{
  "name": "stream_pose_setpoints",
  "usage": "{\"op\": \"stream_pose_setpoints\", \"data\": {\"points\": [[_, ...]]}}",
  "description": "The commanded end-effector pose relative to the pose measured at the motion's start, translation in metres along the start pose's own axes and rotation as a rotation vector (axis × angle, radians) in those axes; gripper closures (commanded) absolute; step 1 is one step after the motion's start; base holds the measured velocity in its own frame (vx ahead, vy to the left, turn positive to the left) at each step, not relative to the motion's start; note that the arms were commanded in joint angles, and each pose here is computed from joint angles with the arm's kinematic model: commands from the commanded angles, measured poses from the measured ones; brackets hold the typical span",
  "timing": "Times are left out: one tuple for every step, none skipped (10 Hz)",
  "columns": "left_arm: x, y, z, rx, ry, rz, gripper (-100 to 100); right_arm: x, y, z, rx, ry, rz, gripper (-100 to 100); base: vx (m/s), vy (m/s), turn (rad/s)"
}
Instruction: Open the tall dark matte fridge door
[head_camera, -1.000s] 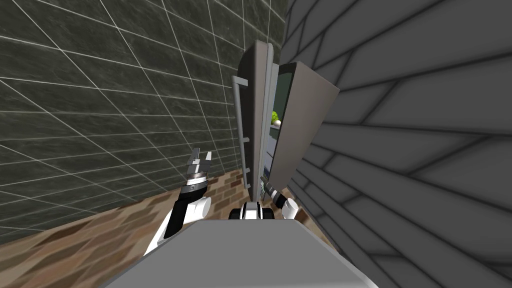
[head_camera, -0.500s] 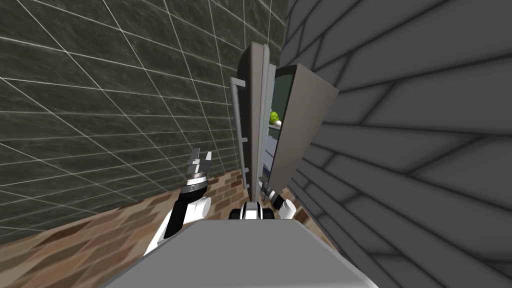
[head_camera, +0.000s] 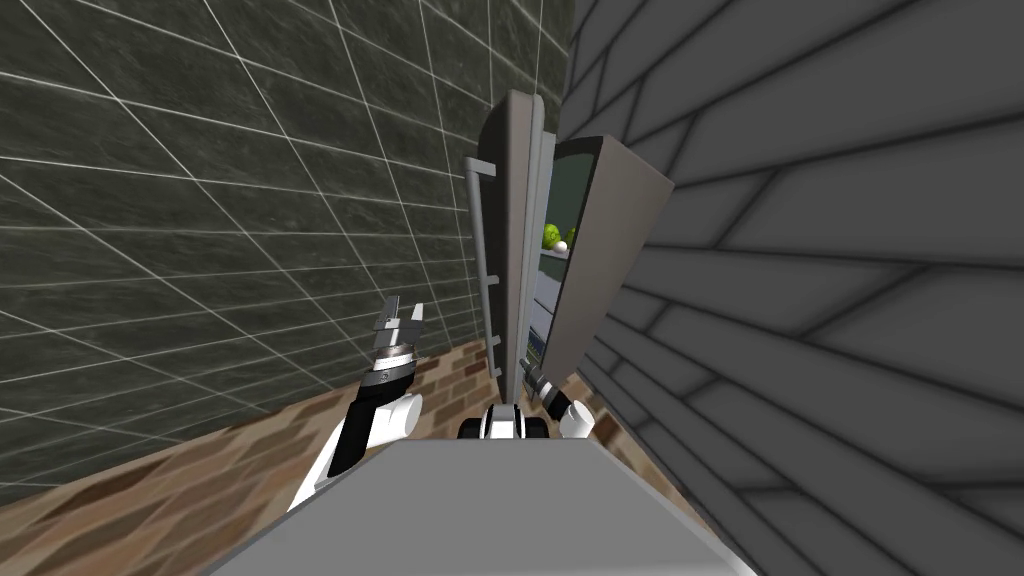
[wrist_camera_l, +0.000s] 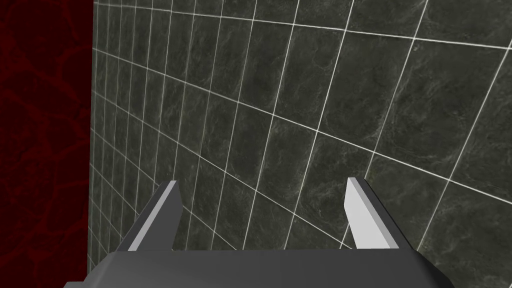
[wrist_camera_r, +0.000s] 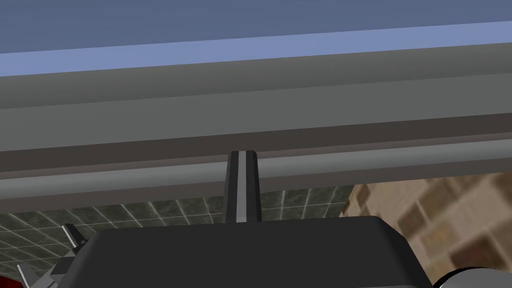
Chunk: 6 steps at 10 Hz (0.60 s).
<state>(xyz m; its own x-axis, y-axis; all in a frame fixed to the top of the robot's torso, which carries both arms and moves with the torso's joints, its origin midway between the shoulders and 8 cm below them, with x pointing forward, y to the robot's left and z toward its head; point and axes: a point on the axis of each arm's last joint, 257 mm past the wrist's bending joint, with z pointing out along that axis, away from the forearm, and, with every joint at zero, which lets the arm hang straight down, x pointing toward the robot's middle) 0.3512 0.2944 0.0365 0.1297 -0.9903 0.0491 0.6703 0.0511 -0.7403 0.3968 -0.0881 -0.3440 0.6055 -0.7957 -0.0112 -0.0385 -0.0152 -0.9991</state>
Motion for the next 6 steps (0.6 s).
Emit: {"op": "stream_pose_setpoints", "data": {"points": [[0.0,0.0,0.0,0.0,0.0,0.0,0,0.009,-0.004,0.002,0.007,0.031,0.0,100,-0.069,0.281,-0.054],[0.0,0.0,0.0,0.0,0.0,0.0,0,0.016,-0.004,0.001,0.007,0.053,0.001,100,-0.088,0.296,-0.057],[0.0,0.0,0.0,0.0,0.0,0.0,0,0.022,-0.004,0.0,0.008,0.075,0.002,100,-0.042,0.345,-0.136],[0.0,0.0,0.0,0.0,0.0,0.0,0,0.029,-0.005,-0.001,0.008,0.097,0.004,100,-0.019,0.357,-0.167],[0.0,0.0,0.0,0.0,0.0,0.0,0,0.029,-0.005,-0.001,0.008,0.097,0.004,100,-0.035,0.281,-0.045],[0.0,0.0,0.0,0.0,0.0,0.0,0,0.035,-0.005,-0.002,0.007,0.118,0.005,100,-0.058,0.271,-0.059]]}}
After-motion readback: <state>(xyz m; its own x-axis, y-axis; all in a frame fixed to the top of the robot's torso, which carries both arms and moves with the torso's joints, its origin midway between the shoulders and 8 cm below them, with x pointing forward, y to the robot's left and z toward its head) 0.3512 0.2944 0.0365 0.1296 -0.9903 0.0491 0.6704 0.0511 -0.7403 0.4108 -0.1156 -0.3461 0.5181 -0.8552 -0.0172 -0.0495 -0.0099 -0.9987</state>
